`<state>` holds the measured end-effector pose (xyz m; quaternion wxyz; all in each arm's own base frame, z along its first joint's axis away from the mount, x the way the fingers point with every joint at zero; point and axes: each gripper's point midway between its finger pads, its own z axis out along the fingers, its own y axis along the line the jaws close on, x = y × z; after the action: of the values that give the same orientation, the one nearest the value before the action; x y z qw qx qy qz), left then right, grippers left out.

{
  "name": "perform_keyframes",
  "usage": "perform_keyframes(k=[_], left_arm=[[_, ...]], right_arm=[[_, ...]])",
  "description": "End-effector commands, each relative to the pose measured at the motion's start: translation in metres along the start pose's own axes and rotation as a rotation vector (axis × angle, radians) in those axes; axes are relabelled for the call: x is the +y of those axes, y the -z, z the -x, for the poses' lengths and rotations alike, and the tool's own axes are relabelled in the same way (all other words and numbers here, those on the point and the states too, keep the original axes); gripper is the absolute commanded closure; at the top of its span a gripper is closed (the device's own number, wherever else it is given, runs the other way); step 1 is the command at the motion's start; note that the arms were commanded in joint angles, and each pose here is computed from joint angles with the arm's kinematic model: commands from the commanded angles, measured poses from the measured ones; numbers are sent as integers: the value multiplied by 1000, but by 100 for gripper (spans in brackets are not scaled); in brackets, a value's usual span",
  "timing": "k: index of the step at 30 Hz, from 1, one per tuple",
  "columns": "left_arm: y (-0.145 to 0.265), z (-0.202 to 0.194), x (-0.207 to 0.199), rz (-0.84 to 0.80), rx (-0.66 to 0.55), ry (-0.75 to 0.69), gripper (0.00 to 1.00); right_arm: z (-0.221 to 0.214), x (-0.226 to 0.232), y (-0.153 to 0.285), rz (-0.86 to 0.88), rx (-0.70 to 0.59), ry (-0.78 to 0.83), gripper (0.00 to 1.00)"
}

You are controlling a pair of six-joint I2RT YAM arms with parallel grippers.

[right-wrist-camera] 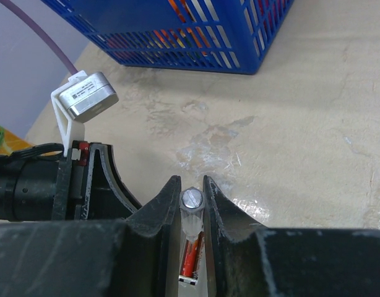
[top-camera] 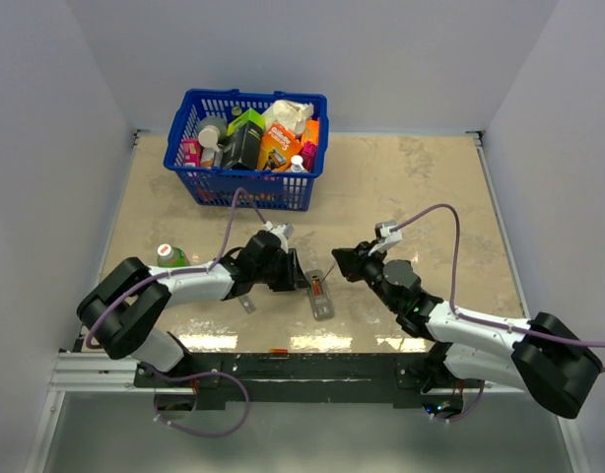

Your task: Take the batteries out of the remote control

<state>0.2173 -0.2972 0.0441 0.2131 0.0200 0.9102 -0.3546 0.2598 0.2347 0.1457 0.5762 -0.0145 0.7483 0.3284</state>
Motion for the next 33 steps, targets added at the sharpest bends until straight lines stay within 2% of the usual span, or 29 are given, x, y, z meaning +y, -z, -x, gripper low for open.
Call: perform_keyframes(k=[1, 33], left_arm=[[-3, 19, -18, -58, -40, -16, 67], [-14, 10, -12, -60, -7, -8, 69]], right_arm=[[14, 9, -1, 52, -71, -1, 100], [-6, -2, -5, 57, -65, -17, 100]])
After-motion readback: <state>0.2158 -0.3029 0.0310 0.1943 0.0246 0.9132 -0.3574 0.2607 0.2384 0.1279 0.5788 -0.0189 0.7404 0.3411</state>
